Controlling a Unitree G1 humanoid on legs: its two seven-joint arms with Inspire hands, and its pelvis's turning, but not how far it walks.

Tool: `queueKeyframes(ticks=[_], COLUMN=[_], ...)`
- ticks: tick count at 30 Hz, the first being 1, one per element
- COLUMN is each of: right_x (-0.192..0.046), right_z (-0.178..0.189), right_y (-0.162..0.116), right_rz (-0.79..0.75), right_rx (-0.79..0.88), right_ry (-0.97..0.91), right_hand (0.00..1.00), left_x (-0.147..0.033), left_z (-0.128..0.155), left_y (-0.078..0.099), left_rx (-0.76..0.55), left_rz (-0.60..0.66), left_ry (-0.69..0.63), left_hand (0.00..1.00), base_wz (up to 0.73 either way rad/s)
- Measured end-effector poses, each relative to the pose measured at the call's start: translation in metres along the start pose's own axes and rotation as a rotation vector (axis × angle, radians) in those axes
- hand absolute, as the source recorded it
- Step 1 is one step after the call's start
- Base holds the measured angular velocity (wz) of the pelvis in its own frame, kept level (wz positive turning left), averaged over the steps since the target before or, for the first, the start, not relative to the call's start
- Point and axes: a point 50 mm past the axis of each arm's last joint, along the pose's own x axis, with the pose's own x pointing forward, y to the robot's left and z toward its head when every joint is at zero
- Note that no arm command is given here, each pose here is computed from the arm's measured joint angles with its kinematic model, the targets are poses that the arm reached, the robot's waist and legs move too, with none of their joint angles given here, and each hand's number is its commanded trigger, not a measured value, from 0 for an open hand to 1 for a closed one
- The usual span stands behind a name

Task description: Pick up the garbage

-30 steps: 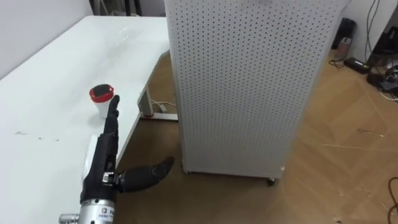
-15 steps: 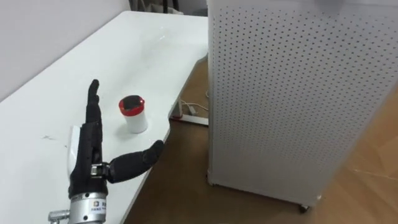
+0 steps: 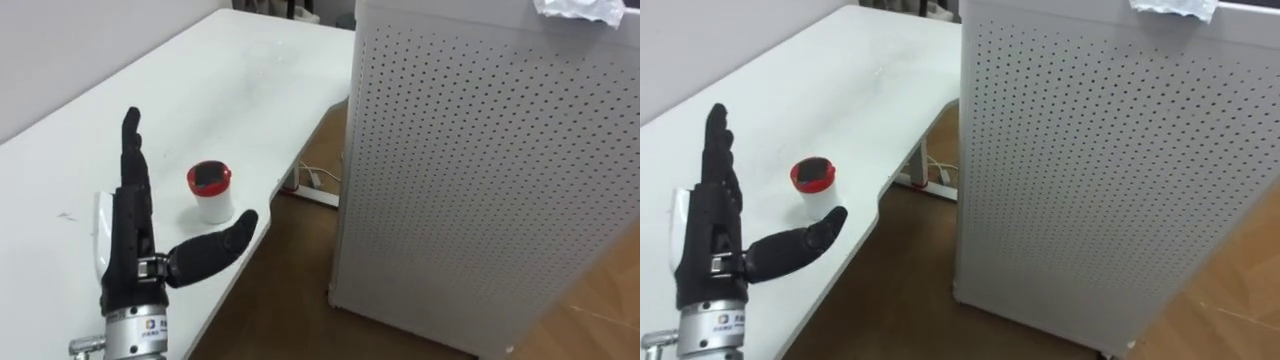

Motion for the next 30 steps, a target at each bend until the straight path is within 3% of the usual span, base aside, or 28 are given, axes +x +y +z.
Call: queueKeyframes(ticks=[13, 22, 30], right_x=[0.0, 0.0, 0.0], right_z=[-0.001, 0.005, 0.005], right_y=[0.005, 0.003, 0.003], right_rz=[0.057, 0.053, 0.053], right_rx=[-0.051, -0.06, -0.059], right_ry=[0.015, -0.014, -0.013], right_hand=[1.0, 1.0, 1.0], left_x=[-0.031, -0.041, -0.043], left_z=[-0.036, -0.056, -0.059], left_y=[-0.001, 0.007, 0.008], left_rx=[0.002, -0.061, -0.066], left_rz=[-0.032, 0.055, 0.063], left_ry=[0.213, 0.357, 0.375], left_hand=[0.0, 0.0, 0.0], base_wz=[0.01, 0.0, 0.0])
